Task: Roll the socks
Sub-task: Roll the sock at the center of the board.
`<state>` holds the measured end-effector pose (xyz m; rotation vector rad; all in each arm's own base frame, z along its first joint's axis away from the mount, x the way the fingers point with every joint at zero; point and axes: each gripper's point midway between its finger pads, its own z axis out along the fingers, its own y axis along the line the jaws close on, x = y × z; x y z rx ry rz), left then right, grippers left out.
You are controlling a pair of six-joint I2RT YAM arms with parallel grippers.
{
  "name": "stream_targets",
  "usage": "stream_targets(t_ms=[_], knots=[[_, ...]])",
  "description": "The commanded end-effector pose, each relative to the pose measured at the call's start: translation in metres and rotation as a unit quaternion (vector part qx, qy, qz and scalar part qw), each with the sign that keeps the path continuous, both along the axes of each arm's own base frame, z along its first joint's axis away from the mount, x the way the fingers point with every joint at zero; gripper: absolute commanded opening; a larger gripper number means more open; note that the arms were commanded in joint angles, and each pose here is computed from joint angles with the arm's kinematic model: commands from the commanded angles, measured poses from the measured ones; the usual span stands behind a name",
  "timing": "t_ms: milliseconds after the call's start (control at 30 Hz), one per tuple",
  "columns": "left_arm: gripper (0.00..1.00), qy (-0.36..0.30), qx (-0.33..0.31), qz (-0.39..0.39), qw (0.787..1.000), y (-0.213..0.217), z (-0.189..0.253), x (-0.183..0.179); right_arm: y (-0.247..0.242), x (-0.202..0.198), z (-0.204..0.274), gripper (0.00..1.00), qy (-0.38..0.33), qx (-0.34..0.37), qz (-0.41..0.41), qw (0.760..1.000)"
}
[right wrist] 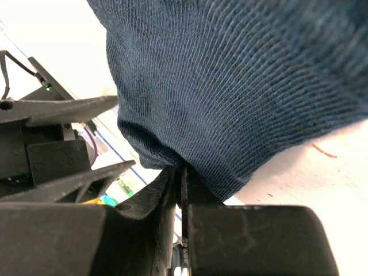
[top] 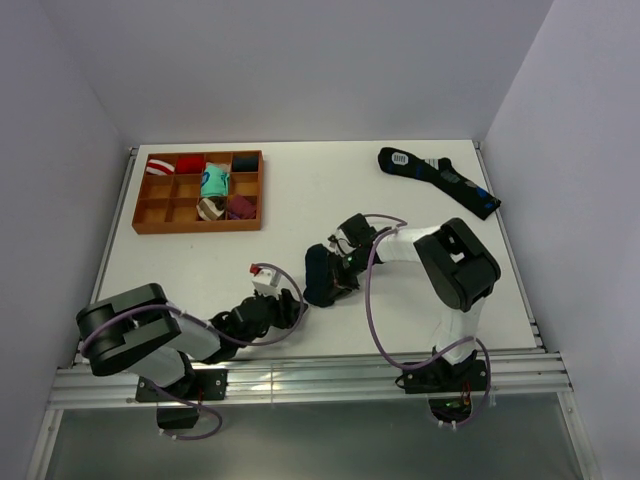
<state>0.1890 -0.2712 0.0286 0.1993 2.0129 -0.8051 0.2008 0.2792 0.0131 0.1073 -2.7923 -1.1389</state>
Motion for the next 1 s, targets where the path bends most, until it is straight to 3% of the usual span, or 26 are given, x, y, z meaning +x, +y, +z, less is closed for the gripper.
stream_targets(t_ms=[0,467,967], knots=[[0.56,-0.022,-0.023,-0.031,0.999,-0.02,0.013,0.001,-0.005,0.004,-0.011,0.09,0.001,-0.032,0.002,1.0],[0.53,-0.015,0.01,0.01,1.0,-0.026,-0.006,0.02,-0.004,-0.001,-0.007,0.09,0.015,-0.026,0.013,0.999],[0.38,0.013,0.057,0.025,0.998,-0.027,-0.028,0.026,-0.006,-0.005,-0.008,0.09,0.019,-0.023,0.018,0.999]])
